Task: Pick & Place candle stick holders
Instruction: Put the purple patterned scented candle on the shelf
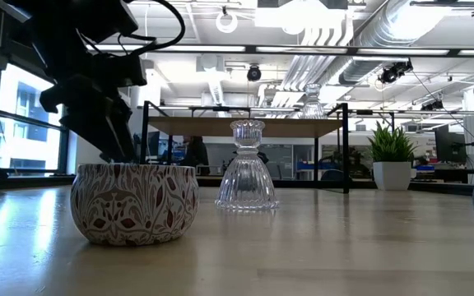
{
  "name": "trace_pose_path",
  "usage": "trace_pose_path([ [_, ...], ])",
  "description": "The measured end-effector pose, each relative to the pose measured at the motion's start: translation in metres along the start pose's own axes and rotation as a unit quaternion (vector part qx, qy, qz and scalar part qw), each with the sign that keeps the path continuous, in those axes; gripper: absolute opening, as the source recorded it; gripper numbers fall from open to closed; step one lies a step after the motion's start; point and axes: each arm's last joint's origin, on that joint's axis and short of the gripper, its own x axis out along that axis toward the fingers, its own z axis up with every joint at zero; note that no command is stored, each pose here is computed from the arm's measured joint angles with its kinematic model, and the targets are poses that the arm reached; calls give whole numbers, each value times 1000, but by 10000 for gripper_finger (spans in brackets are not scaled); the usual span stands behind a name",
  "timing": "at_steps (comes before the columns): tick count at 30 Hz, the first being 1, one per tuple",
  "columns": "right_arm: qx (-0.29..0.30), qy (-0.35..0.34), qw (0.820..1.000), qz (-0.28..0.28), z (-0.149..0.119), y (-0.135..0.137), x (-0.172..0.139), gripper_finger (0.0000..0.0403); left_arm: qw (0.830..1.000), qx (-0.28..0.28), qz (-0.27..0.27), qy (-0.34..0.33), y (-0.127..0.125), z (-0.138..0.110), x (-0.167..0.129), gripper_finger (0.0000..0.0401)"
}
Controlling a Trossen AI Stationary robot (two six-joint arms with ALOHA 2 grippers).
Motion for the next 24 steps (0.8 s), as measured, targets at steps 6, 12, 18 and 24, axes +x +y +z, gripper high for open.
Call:
trace_pose_path([
  [6,0,0,1000,0,0,0,0,1,1000,-4,-7,3,0,0,0,349],
  [12,1,0,1000,0,0,0,0,1,999,-5,-38,9,-2,-1,0,349],
  [18,5,0,1000,0,0,0,0,2,999,-5,-35,10,-2,-1,0,349],
  [24,5,1,1000,2,0,0,0,1,999,-3,-35,11,-2,-1,0,349],
])
